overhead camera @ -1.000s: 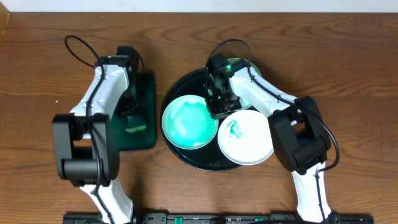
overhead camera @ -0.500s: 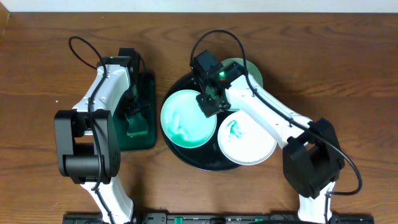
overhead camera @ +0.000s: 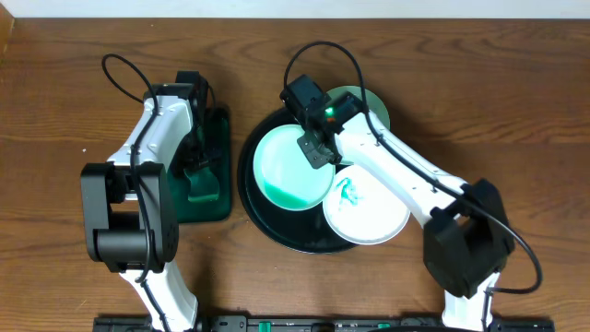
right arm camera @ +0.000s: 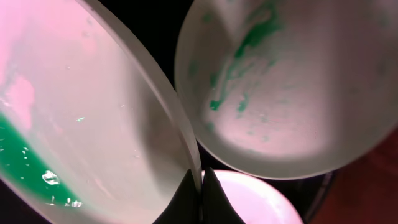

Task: Clean dirty plates on tray and stack at the side
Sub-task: 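Lift the gripped plate with the right gripper and tilt it up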

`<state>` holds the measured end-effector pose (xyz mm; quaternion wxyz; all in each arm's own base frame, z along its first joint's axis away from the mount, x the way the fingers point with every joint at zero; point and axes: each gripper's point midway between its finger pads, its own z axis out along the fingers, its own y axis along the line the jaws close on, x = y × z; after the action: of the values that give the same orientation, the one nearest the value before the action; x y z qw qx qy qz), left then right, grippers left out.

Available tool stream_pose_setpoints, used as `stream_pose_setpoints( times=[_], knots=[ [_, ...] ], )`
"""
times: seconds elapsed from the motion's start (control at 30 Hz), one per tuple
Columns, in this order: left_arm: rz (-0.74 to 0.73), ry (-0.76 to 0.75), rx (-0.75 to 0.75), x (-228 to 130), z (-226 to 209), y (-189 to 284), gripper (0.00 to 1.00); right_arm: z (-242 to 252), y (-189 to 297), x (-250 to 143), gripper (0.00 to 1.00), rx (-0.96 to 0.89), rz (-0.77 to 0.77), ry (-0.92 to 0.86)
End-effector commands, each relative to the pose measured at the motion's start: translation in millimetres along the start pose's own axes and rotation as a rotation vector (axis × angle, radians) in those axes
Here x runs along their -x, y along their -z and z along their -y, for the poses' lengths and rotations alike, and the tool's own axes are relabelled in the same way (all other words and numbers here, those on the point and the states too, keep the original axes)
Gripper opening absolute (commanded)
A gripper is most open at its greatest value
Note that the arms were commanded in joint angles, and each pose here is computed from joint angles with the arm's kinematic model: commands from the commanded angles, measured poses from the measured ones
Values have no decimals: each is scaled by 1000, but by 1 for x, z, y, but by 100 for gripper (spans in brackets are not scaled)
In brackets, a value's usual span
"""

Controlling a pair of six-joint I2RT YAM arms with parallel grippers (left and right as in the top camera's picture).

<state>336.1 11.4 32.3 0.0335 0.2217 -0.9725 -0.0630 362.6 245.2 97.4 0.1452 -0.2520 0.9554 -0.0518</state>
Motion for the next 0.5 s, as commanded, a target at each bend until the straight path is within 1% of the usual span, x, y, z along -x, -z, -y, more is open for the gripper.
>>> stream_pose_setpoints(
  times=[0.0, 0.07, 0.1, 0.3, 0.47],
  knots=[
    [5, -1, -2, 1, -1, 2, 61, 18, 34, 11, 1, -72, 94, 14],
    [4, -1, -2, 1, -1, 2, 69, 26, 43, 13, 1, -108, 116, 11],
    [4, -1, -2, 1, -1, 2, 70, 30, 47, 14, 1, -123, 128, 14],
    [4, -1, -2, 1, -1, 2, 70, 46, 74, 19, 1, -195, 189, 42],
    [1, -1, 0, 0, -2, 2, 70, 64, 92, 21, 1, -314, 225, 51]
  ],
)
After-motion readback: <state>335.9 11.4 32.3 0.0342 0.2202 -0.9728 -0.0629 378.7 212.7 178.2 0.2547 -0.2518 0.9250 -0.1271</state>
